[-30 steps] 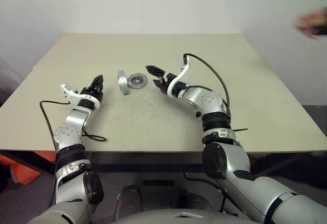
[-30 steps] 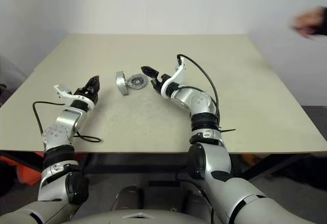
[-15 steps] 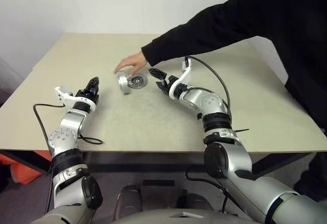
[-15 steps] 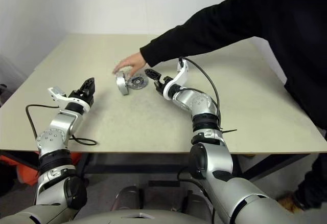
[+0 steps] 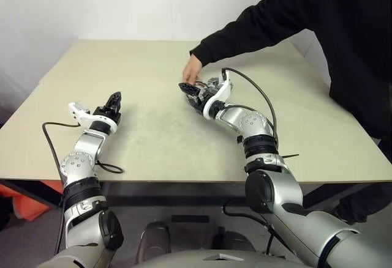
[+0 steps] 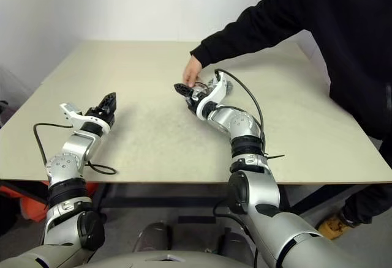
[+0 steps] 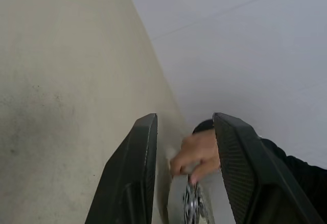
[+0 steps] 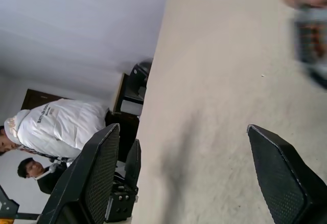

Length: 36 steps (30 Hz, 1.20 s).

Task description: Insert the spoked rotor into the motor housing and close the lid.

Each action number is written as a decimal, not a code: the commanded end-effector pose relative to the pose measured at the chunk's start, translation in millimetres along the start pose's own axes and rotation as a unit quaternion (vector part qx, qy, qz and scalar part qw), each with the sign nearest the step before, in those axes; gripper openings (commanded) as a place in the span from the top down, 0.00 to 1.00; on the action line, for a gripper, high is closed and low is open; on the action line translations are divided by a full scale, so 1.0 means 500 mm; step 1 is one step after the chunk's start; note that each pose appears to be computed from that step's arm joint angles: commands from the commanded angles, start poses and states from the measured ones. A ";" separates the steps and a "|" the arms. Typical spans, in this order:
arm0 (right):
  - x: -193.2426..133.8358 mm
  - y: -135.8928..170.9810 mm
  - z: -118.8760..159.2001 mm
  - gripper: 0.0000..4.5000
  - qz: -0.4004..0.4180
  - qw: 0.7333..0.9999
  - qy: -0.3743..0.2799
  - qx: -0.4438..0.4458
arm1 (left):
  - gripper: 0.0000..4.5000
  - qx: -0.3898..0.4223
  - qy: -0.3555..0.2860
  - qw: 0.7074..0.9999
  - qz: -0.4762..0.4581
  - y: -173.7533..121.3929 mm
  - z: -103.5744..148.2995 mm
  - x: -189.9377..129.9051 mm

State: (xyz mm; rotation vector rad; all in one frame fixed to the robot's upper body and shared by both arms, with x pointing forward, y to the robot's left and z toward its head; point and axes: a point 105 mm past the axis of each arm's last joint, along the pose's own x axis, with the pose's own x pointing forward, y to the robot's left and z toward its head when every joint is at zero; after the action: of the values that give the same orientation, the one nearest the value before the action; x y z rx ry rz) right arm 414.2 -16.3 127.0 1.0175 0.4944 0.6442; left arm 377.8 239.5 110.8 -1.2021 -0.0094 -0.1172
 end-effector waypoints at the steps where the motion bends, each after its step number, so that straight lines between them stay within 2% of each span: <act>1: 0.001 0.027 0.019 0.00 0.018 1.000 -0.009 -0.019 | 0.60 0.007 -0.011 1.000 -0.026 -0.028 0.011 0.006; 25: -0.009 0.020 0.027 0.00 0.008 0.999 -0.011 -0.037 | 0.60 0.009 0.006 1.000 -0.026 -0.027 -0.019 0.015; 32: -0.015 0.026 0.039 0.00 0.008 0.996 -0.022 -0.085 | 0.60 0.093 0.041 0.993 -0.060 -0.061 -0.047 0.018; 36: -0.018 0.026 0.046 0.00 0.007 0.996 -0.026 -0.089 | 0.60 0.114 0.057 0.990 -0.068 -0.067 -0.065 0.019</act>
State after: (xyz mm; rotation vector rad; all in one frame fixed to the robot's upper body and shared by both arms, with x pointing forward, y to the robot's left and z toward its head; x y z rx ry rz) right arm 416.5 -30.1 131.0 0.8908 0.4485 0.6362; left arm 382.7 196.6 115.2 -1.0065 0.0453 -0.2614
